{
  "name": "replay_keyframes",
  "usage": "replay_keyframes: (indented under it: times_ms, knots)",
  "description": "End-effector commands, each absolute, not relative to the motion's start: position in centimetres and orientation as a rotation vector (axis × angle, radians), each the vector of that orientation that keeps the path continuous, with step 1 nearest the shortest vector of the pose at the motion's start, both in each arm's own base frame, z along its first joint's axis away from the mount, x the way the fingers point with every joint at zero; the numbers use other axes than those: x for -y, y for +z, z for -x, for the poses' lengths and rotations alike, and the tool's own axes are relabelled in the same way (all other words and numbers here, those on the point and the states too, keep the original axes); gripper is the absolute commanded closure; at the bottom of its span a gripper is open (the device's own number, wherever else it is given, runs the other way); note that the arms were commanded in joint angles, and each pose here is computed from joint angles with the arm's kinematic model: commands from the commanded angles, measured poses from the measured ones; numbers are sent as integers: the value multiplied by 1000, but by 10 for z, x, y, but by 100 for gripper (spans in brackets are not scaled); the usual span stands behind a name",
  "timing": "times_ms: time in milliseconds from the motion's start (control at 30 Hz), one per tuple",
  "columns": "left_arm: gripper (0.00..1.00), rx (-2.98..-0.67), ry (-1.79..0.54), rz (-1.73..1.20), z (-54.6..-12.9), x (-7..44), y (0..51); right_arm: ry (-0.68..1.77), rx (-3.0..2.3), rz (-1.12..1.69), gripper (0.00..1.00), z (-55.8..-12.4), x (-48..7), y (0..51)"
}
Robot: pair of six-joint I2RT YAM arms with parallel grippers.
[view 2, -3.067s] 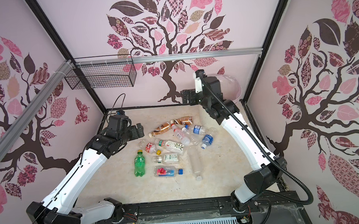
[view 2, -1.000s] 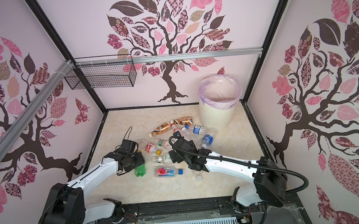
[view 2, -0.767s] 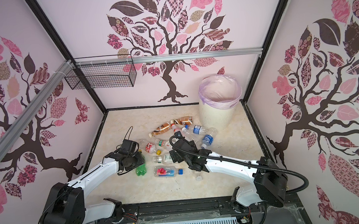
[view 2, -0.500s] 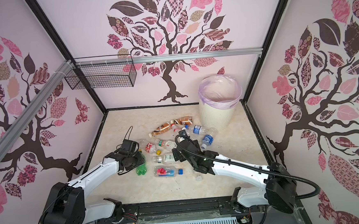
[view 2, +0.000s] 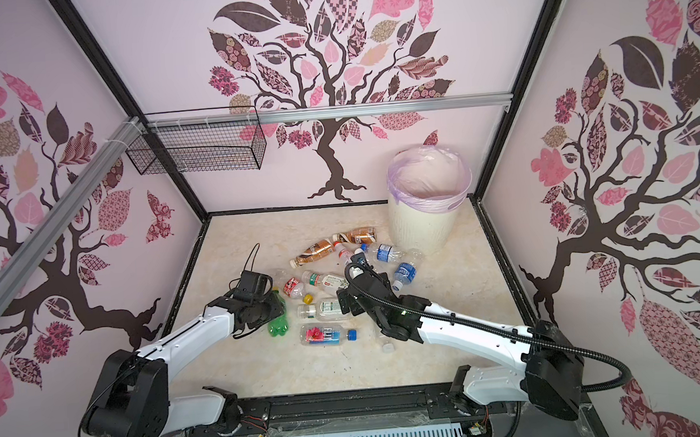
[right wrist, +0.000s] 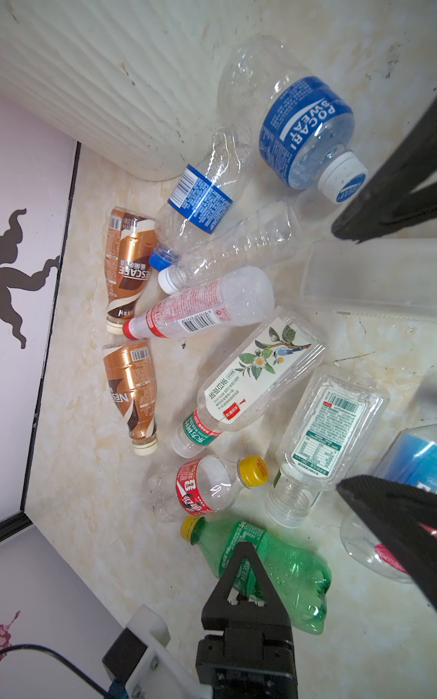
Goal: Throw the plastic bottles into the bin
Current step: 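Close the left gripper around the green soda bottle's body, then lift the green soda bottle with the left gripper while the right gripper moves toward it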
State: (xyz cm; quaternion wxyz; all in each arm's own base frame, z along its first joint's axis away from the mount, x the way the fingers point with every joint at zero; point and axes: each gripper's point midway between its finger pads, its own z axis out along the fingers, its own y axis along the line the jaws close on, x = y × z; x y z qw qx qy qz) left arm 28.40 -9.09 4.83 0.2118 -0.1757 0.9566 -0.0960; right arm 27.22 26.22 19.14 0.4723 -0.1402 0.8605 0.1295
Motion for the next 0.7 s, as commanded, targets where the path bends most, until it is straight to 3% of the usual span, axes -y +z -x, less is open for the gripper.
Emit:
replay_keyframes:
  times_ms: [0, 167, 400, 667]
  knots:
    - [44, -2753, -183, 503, -261, 82, 24, 299, -2114, 353, 1, -273, -264, 186]
    - [44, -2762, -178, 508, -263, 82, 19, 303, -2123, 367, 1, -273, -268, 185]
    - [55, -2765, -193, 497, -262, 84, 20, 319, -2132, 382, 1, -273, -273, 183]
    - [59, -2736, -218, 505, -262, 85, 30, 355, -2145, 384, 1, -271, -278, 180]
